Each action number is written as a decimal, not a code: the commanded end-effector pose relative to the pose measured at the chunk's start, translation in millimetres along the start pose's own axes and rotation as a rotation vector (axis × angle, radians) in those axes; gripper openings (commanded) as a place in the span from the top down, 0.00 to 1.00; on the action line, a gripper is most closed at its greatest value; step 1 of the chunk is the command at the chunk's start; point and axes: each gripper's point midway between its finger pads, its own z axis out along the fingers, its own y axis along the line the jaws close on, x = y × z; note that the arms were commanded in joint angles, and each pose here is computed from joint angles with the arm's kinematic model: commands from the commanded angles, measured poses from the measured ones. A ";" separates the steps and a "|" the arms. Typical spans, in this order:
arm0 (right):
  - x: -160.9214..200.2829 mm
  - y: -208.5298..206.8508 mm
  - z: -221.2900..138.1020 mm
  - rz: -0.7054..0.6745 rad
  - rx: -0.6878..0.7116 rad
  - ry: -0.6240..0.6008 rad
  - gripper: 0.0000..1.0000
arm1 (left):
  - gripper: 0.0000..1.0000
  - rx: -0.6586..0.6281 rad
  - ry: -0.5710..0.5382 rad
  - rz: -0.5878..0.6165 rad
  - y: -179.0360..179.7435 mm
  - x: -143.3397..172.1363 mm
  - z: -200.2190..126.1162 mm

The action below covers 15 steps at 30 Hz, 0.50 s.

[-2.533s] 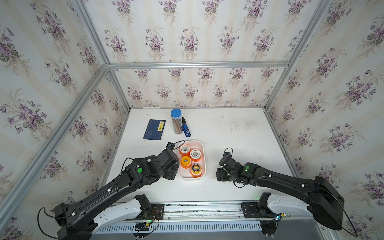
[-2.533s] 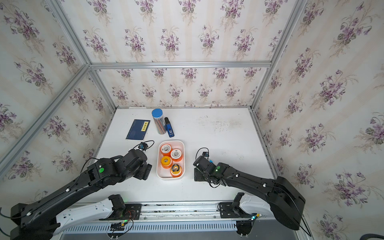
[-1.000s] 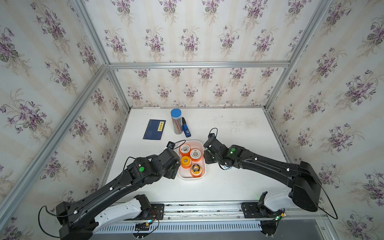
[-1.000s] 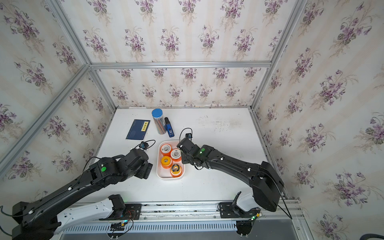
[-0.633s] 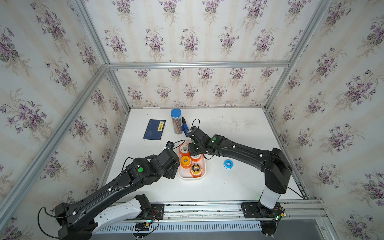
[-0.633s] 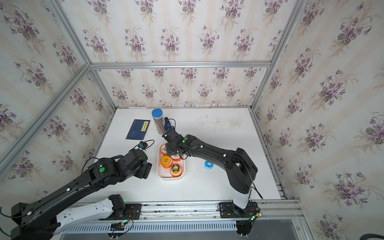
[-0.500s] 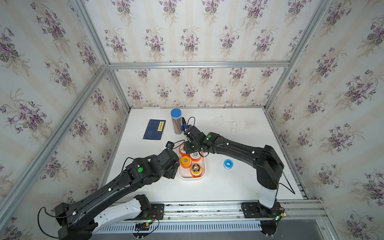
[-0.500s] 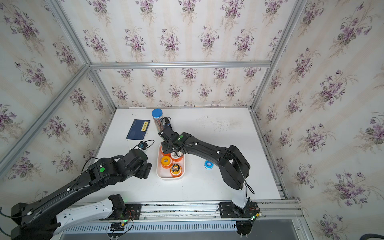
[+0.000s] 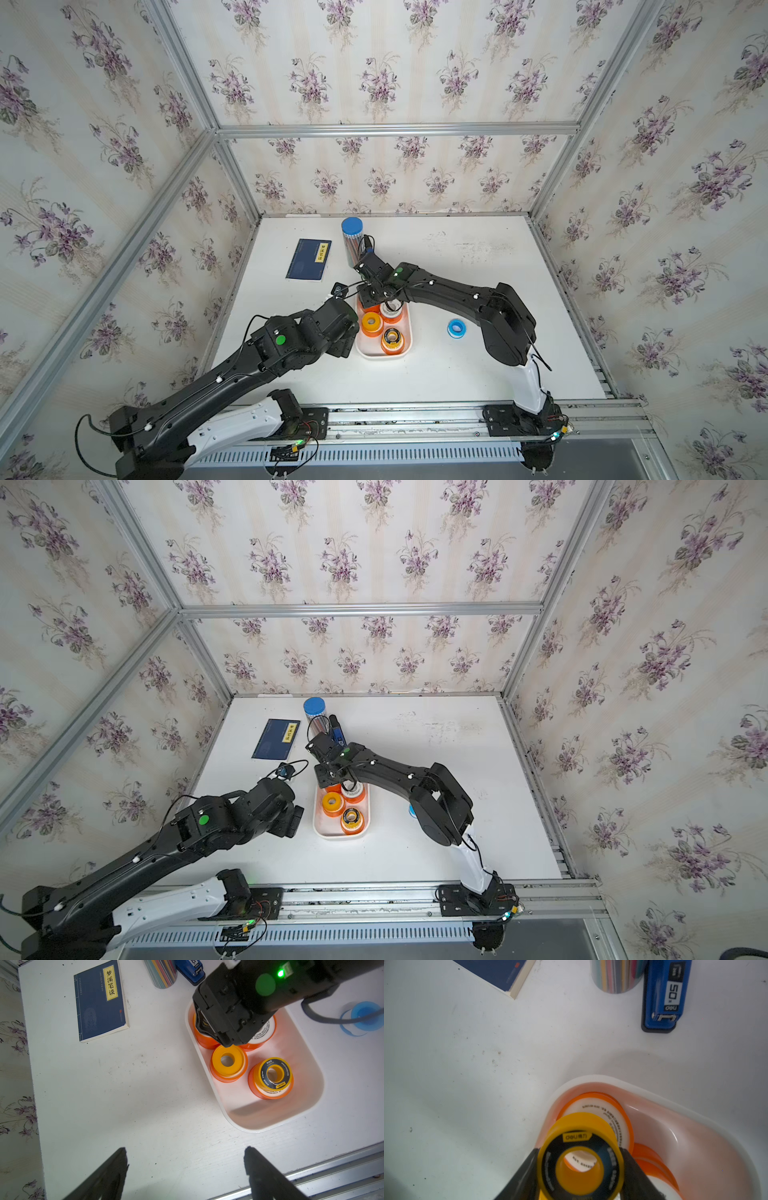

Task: Put the sealing tape into the storage box
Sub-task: Place the sealing tape in the storage box.

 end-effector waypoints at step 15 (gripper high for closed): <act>-1.3 -6.7 14.4 -0.039 0.062 0.013 0.42 | 0.12 -0.013 -0.001 -0.002 1.5 -0.4 1.5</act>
